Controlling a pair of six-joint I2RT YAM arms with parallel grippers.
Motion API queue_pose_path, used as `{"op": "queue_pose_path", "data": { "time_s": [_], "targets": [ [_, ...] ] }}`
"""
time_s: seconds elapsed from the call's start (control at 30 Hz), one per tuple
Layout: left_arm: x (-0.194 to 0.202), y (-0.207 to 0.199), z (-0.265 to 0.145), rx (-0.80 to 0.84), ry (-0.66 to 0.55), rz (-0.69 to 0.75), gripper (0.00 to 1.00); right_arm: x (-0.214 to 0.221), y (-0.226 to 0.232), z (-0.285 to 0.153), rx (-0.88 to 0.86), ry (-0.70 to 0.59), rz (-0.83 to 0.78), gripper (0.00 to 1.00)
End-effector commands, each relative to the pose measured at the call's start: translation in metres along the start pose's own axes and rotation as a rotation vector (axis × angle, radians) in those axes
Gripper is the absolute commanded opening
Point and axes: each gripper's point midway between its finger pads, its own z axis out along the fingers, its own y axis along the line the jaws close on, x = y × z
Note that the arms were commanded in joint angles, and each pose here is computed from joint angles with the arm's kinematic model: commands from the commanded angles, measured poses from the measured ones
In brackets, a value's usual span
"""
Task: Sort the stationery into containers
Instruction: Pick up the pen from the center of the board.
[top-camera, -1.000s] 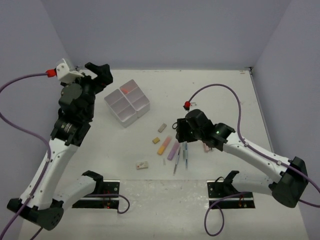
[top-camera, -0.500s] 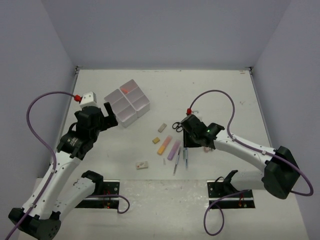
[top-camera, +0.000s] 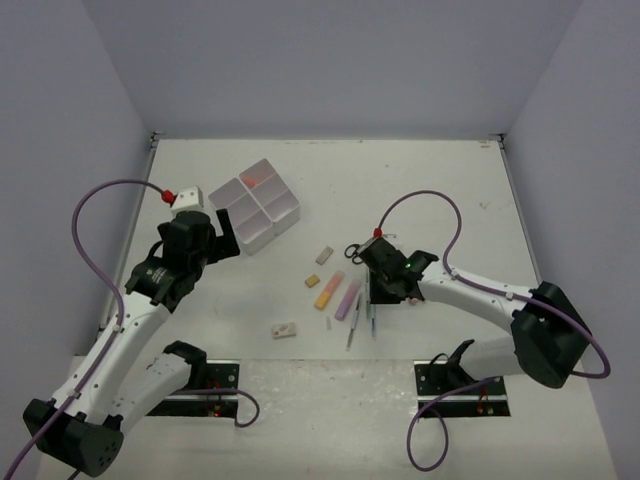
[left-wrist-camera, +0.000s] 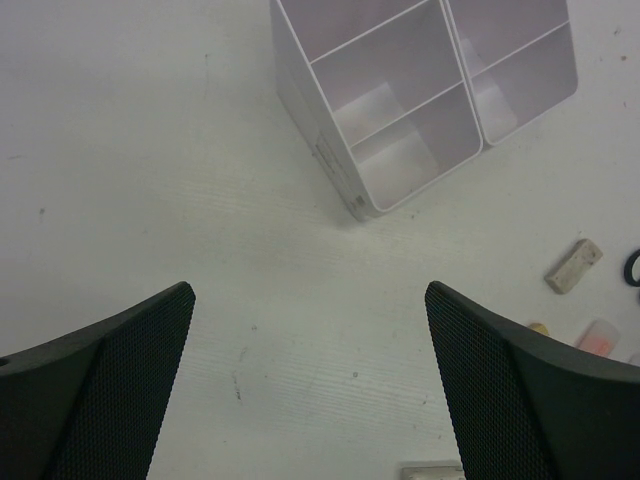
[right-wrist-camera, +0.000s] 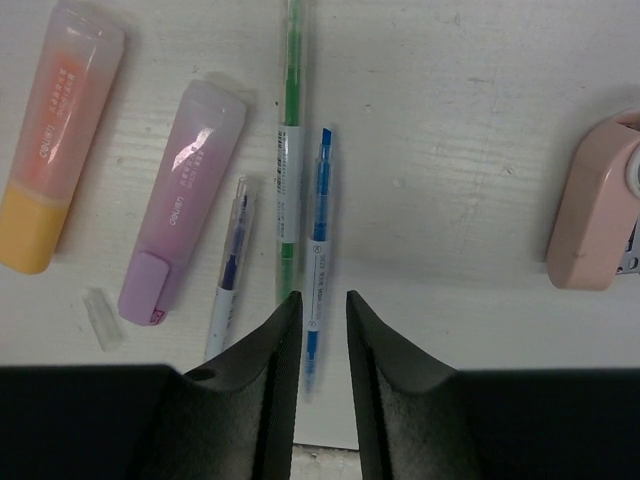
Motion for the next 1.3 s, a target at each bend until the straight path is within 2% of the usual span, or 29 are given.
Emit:
{"op": "queue_pose_path", "data": {
  "time_s": [0.0, 0.6, 0.8, 0.97, 1.03, 1.07, 1.17, 1.27],
  "targets": [
    [-0.003, -0.005, 0.002, 0.028, -0.013, 0.031, 1.0, -0.003, 0.005, 0.009, -0.001, -0.004, 0.029, 0.26],
    [-0.008, -0.002, -0.001, 0.022, -0.048, 0.02, 1.0, 0.015, 0.001, 0.025, 0.015, 0.055, 0.038, 0.23],
    [-0.01, -0.003, -0.004, 0.031, -0.058, 0.014, 1.0, 0.021, -0.006, 0.036, 0.07, 0.086, 0.035, 0.15],
    [-0.012, -0.006, -0.005, 0.052, -0.062, 0.02, 1.0, 0.021, -0.002, 0.04, 0.063, 0.094, 0.031, 0.15],
    [-0.016, -0.008, -0.009, 0.066, -0.068, 0.015, 1.0, 0.02, -0.005, 0.038, 0.09, 0.093, 0.027, 0.02],
    [-0.019, -0.012, -0.012, 0.088, -0.073, 0.008, 1.0, 0.017, -0.007, 0.033, 0.096, 0.084, 0.027, 0.0],
    [-0.032, -0.024, -0.025, 0.162, -0.099, -0.026, 1.0, 0.005, -0.011, 0.016, 0.11, 0.032, 0.029, 0.0],
    [-0.039, -0.044, -0.031, 0.233, -0.083, -0.1, 0.95, -0.012, -0.018, -0.016, 0.111, -0.052, 0.031, 0.0]
  ]
}}
